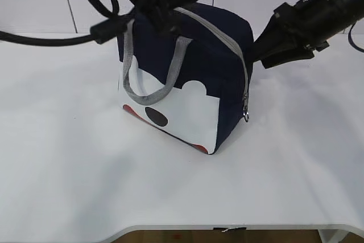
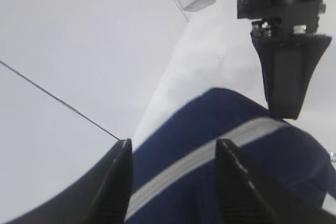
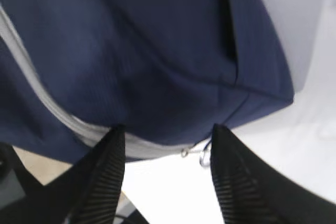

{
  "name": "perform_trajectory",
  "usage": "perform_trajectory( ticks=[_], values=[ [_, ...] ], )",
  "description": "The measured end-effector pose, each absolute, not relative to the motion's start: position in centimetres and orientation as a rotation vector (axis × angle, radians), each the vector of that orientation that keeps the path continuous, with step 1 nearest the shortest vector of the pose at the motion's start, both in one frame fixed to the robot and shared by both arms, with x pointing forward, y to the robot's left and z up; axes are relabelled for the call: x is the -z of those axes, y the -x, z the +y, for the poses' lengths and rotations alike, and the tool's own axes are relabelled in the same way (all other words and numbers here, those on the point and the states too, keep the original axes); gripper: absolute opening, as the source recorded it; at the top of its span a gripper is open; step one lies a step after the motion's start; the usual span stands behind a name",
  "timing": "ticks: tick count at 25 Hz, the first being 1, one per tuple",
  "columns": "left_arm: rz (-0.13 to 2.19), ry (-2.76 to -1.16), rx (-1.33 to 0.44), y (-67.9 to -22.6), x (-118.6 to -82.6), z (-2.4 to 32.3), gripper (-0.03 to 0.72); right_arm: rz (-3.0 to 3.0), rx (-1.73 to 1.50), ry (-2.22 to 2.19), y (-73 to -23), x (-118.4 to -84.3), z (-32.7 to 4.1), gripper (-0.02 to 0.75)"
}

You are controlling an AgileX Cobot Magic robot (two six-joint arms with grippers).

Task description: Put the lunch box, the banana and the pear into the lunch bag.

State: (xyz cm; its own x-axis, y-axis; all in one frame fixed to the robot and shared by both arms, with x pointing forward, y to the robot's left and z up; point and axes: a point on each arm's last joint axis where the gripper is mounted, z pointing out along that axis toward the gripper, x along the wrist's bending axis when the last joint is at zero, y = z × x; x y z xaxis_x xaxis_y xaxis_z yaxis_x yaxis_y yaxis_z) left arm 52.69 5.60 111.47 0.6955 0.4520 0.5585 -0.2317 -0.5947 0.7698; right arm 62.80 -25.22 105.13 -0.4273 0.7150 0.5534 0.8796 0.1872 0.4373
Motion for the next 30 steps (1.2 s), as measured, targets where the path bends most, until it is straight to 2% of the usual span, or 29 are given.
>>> perform_trajectory(
  ticks=[8, 13, 21, 30],
  values=[
    [0.368, -1.802, -0.982, -52.0, -116.1, 9.3, 0.391, -2.234, 1.248, 1.646, -61.3, -110.3, -28.5, 0.408],
    [0.468, -1.721, -1.011, -52.1, -118.2, 12.6, 0.391, -2.269, 1.318, 1.654, -59.9, -112.7, -28.9, 0.404],
    [0.458, -1.757, -1.007, -51.5, -119.5, 16.5, 0.379, -2.359, 1.418, 1.672, -57.9, -116.0, -28.8, 0.396],
    [0.592, -1.91, -0.875, -49.0, -117.4, 19.6, 0.376, -2.389, 1.423, 1.762, -55.5, -118.4, -28.9, 0.375]
  ],
)
